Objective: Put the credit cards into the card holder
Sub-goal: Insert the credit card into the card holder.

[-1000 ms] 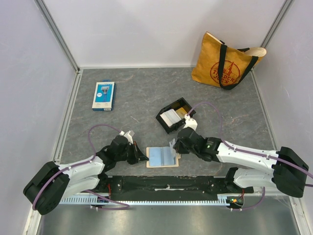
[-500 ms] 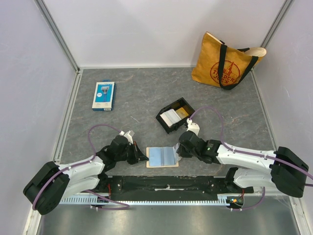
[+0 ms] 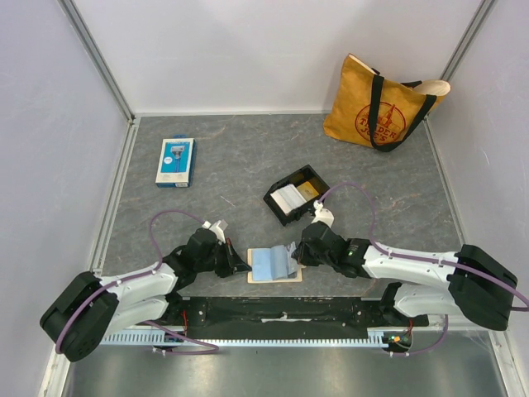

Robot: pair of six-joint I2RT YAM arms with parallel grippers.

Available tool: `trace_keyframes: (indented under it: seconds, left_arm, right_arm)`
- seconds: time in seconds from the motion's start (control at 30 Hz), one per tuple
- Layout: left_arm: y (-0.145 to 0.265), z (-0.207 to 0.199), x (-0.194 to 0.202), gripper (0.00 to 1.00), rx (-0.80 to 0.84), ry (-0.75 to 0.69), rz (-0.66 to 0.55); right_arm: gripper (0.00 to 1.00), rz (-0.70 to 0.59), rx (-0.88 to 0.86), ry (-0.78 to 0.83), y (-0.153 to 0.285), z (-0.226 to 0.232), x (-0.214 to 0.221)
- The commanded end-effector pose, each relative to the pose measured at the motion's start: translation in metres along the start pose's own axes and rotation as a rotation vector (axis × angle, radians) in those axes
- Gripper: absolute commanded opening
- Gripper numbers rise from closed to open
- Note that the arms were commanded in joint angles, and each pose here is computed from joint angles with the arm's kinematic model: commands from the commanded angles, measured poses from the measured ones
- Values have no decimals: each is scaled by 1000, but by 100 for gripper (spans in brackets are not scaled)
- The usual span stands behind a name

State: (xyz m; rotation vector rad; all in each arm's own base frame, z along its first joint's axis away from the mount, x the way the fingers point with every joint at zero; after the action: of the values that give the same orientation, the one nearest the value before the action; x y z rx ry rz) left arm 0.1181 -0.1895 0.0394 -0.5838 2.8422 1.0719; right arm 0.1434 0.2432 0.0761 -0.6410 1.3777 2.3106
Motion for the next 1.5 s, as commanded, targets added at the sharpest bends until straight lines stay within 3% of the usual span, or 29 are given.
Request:
trace_keyframes:
  seconds: [0.0,0.23,0.87,1.13,1.3,1.47]
  left_arm:
    - [-2,4,-2,2,-36,-14,-3]
    - [-2,5,-2,2,-35,-14,-4]
    - [-2,7,-1,2,-40,-11,-4]
    - [-1,7,0,2,-35,-11,-6]
    - [0,6,0,2,-31,-10,-9]
    - [0,7,0,2,-32,-9,-7]
  right_arm:
    - [0,8,-23,-13,-1,3,1]
    - [0,-36,-83,-7,10,23,-19]
    - [0,40,-463,50,10,107,-26]
    - [0,-113,-355,23,31,84,-47]
    - [0,-63,-253,-33,14,53,-25]
    - [0,-75,-258,-96,5,37,-10]
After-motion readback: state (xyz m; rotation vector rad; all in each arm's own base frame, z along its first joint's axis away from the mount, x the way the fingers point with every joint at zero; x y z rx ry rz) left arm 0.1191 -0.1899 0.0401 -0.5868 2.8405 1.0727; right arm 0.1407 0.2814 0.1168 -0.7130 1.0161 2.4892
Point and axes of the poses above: each gripper's point midway between its finger pads, its own y axis back along the fingers, its own z axis along the line the jaws close on, x = y × z, the point moved 4 cm from there along y, back along the fingers, and after that the axes turned 6 degrees about y, right-handed, at the moved point
